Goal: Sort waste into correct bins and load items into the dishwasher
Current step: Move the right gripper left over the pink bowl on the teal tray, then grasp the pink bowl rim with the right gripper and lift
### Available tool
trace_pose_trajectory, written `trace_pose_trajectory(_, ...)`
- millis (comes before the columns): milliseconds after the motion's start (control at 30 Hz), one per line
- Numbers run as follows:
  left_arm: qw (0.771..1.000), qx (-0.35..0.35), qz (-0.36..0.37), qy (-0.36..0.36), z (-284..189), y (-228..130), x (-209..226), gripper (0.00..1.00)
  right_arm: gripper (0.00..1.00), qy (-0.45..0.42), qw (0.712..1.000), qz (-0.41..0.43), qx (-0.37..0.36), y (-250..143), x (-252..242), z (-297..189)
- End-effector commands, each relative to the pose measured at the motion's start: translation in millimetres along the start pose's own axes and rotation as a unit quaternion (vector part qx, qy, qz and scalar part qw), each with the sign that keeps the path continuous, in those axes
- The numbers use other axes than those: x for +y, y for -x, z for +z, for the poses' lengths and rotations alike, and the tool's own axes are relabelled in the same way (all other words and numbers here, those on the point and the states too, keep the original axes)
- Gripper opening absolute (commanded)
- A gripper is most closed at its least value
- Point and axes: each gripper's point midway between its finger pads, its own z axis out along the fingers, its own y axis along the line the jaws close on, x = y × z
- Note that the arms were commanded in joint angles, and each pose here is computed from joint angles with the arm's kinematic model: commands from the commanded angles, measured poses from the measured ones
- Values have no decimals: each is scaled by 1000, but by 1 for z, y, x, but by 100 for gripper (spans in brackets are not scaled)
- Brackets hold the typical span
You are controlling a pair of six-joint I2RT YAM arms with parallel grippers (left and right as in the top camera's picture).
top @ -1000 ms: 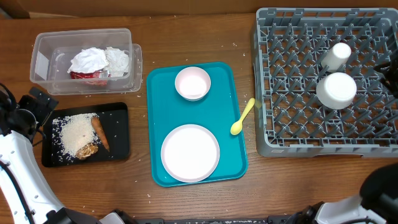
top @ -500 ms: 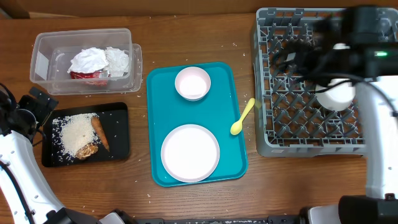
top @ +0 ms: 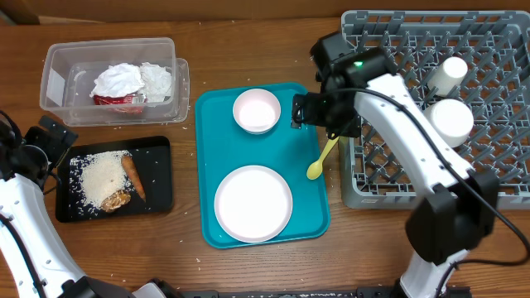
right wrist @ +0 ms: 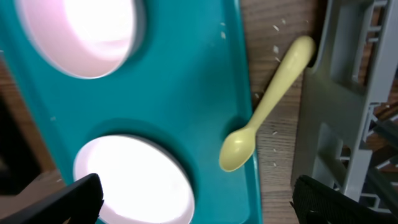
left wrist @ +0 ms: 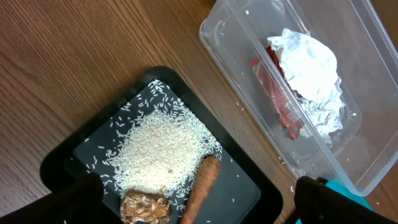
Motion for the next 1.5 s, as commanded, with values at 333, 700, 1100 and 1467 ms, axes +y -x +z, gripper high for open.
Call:
trace_pose_trajectory(333,1000,-3,-6,3,0,3,1,100,100,-19,995,87,34,-2,-3,27)
trace_pose_trajectory(700,1000,-3,-6,3,0,3,1,100,94,98,973,-177,-107,25,111,27)
trace_pose_trajectory(1100,1000,-3,-6,3,0,3,1,100,91,107,931,-311,-157,40,161,80)
trace_pose_trajectory(1467,1000,-3,-6,3,0,3,1,100,58,38,929,-344,-131,29,146,119)
